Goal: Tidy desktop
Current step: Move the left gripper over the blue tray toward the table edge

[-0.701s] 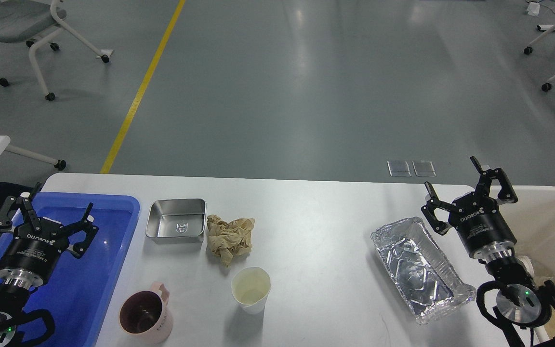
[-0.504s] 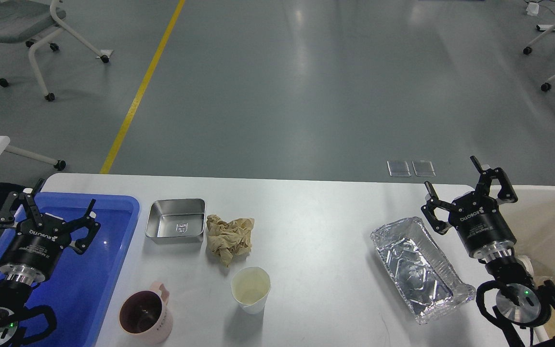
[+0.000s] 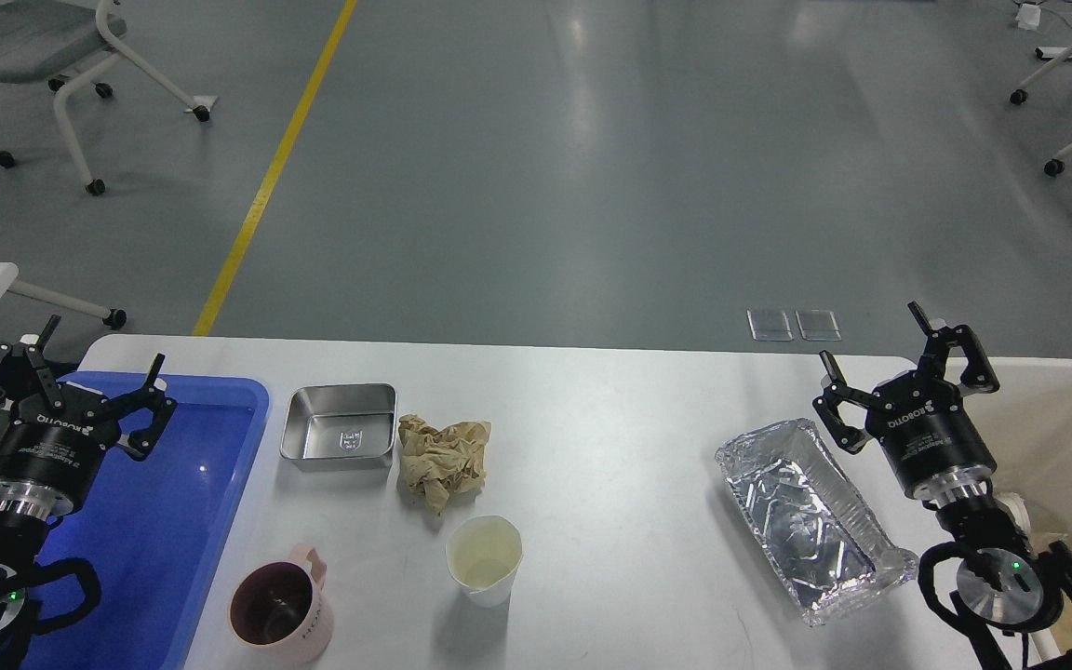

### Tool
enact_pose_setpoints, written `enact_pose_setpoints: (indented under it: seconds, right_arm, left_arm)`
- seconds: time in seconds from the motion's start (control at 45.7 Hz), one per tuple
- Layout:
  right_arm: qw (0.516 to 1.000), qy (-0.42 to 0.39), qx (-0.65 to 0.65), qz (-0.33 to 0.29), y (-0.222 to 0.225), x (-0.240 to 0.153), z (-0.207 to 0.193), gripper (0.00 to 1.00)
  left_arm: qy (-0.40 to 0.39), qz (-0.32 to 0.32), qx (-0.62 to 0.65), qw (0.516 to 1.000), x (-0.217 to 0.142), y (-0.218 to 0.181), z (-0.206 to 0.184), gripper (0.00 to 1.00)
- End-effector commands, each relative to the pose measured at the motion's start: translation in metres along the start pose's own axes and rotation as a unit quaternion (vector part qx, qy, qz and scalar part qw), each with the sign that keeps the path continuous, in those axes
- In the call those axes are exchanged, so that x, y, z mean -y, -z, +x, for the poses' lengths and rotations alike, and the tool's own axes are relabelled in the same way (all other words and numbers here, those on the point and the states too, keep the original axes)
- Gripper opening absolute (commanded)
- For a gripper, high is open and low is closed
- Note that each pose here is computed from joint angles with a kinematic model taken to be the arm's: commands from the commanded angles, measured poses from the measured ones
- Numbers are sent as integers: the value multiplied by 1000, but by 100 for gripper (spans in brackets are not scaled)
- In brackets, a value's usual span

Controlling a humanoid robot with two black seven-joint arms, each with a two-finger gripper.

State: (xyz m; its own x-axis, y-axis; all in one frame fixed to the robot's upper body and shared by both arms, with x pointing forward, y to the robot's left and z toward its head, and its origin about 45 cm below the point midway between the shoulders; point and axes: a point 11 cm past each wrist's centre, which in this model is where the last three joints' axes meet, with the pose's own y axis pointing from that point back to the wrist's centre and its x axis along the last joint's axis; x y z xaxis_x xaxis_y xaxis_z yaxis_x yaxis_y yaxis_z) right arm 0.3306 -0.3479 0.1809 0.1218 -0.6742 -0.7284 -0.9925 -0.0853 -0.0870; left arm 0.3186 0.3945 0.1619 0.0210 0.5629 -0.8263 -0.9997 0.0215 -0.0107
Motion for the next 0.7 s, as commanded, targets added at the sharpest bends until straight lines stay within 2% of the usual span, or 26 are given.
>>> enact_pose_setpoints:
  seconds: [0.0, 0.109, 0.285, 0.372, 0.547, 0.679]
  right_arm:
    - [1000, 0, 1, 0, 0, 0, 0, 100]
    - [1000, 1, -1, 2, 2, 0, -1, 100]
    - [1000, 1, 1, 1, -1, 0, -1, 100]
    - [1000, 2, 1, 1, 0, 0, -1, 100]
    - [1000, 2, 1, 1, 0, 1, -2, 100]
    - [1000, 3, 1, 2, 0, 2, -2, 100]
  left_arm:
    - [1, 7, 3, 1000, 1, 0, 1, 98]
    - [0, 18, 18, 1000, 8, 1, -2, 98]
    - [-21, 99, 109, 989, 5, -7, 5, 98]
    - [-27, 117, 147, 982, 2, -19, 7, 98]
    - [-104, 155, 296, 937, -8, -55, 24, 98]
    - [-102, 166, 368, 909, -8, -68, 19, 98]
